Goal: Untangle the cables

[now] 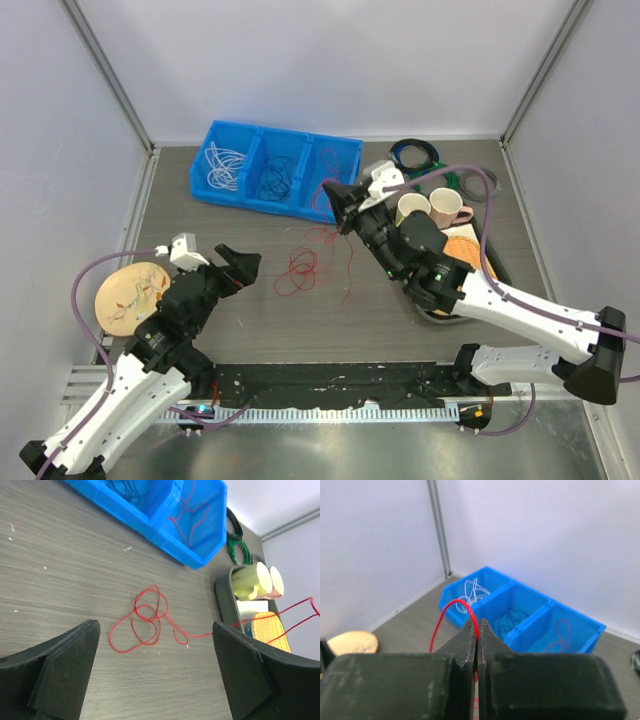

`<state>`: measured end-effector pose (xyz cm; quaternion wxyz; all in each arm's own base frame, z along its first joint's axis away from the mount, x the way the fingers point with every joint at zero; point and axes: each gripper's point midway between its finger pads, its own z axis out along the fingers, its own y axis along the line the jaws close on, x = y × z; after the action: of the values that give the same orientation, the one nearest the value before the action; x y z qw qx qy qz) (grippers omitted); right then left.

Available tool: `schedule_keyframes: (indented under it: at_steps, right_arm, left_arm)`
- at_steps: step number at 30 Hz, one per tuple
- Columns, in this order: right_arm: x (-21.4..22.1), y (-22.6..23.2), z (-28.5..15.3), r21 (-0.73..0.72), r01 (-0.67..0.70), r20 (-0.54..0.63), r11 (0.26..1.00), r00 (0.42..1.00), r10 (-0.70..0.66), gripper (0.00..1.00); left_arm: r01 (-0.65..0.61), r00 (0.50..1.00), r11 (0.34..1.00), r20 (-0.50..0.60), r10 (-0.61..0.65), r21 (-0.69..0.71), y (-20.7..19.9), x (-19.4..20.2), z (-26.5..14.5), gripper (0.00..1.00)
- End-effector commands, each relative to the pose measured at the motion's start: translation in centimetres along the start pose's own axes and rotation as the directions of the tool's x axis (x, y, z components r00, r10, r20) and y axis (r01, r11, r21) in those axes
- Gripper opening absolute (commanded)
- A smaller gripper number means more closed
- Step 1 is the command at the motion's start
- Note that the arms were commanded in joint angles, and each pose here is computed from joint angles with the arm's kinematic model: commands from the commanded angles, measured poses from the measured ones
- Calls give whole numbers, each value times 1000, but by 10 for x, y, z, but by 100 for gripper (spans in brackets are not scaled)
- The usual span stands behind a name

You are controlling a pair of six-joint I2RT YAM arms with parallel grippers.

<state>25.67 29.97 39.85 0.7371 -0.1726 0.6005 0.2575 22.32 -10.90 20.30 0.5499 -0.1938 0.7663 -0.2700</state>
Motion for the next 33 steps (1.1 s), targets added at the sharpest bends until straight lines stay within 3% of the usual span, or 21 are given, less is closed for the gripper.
schedule_keyframes:
  at_steps: [1, 19, 33]
  right_arm:
    - [-41, -24, 31, 146, -35, 65, 989, 998, 26, 1]
    - [-93, -70, 125, 187, -101, 242, 977, 969, 53, 1]
    - [-47, -103, 187, 354, 11, 190, 935, 978, -83, 1]
  left_arm:
    - [19, 999, 997, -45, -16, 69, -17, 8, 5, 100]
    - [-8, 1000, 1000, -18, 7, -27, 6, 10, 11, 100]
    - [-43, 999, 995, -21, 41, -85, 16, 10, 14, 100]
